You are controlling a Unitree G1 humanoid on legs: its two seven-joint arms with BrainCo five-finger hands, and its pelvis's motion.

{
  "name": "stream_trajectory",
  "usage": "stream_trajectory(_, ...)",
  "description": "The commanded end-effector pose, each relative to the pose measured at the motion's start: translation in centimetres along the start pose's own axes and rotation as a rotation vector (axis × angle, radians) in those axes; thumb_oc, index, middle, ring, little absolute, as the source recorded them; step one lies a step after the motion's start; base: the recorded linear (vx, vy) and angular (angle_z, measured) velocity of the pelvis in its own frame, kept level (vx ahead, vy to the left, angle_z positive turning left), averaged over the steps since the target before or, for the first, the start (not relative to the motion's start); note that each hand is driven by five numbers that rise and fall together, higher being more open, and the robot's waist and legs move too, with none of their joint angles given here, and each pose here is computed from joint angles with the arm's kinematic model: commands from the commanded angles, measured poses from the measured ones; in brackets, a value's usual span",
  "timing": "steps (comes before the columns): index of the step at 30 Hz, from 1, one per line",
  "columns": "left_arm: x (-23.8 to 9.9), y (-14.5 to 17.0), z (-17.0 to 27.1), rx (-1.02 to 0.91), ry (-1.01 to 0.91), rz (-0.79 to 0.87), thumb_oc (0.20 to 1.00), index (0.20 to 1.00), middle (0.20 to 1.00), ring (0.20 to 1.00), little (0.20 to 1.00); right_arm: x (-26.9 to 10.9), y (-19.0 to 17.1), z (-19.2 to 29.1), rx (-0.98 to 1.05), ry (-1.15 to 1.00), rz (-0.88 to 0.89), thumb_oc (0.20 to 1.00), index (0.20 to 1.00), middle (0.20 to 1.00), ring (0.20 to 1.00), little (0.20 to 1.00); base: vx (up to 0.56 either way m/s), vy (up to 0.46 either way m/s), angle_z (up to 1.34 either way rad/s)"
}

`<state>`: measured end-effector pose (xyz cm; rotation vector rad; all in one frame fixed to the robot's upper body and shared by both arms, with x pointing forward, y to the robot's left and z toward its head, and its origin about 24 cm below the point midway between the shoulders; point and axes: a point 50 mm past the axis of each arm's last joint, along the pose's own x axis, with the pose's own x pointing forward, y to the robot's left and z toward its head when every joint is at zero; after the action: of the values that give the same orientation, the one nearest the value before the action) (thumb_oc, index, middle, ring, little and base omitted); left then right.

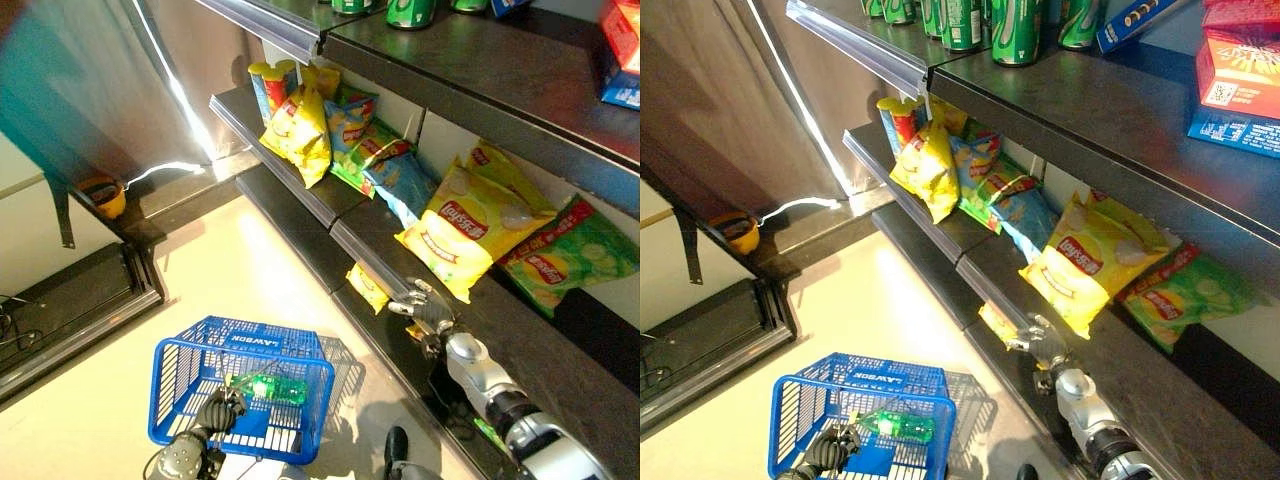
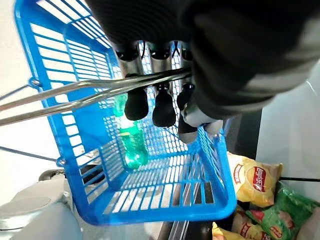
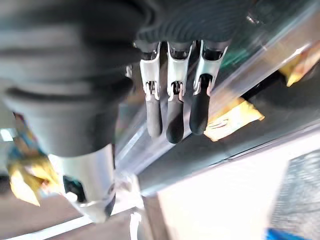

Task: Pick up the snacks into the basket

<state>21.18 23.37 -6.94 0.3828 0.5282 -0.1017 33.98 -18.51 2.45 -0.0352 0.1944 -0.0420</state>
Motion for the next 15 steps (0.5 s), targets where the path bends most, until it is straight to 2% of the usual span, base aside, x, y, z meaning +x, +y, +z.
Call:
stream_trajectory(1,-0.3,1.8,2.0,0.033,-0.123,0.038,0.200,0.200,0.200,0.200,0.200,0.5,-4.3,2.4,0.015,-0.074,-0.185,1.000,1.000,1.000,1.000,1.000,0.00,0.000,0.00)
stream_trajectory(10,-0.1,2.6,2.3,0.036,-0.128,0.068,0.200,0.200,0.200,0.200,0.200,0.4,-6.9,3.6,0.020,-0.109,-0.276,1.000,1.000,1.000,1.000,1.000,0.00,0.013,0.01)
stream_trajectory(15,-0.1,2.9,2.0,0.037,-0.110,0.078,0.200,0.200,0.200,0.200,0.200,-1.0,-10.1,3.0,0.002,-0.101,-0.341,1.000,1.000,1.000,1.000,1.000,-0.01,0.041,0.02)
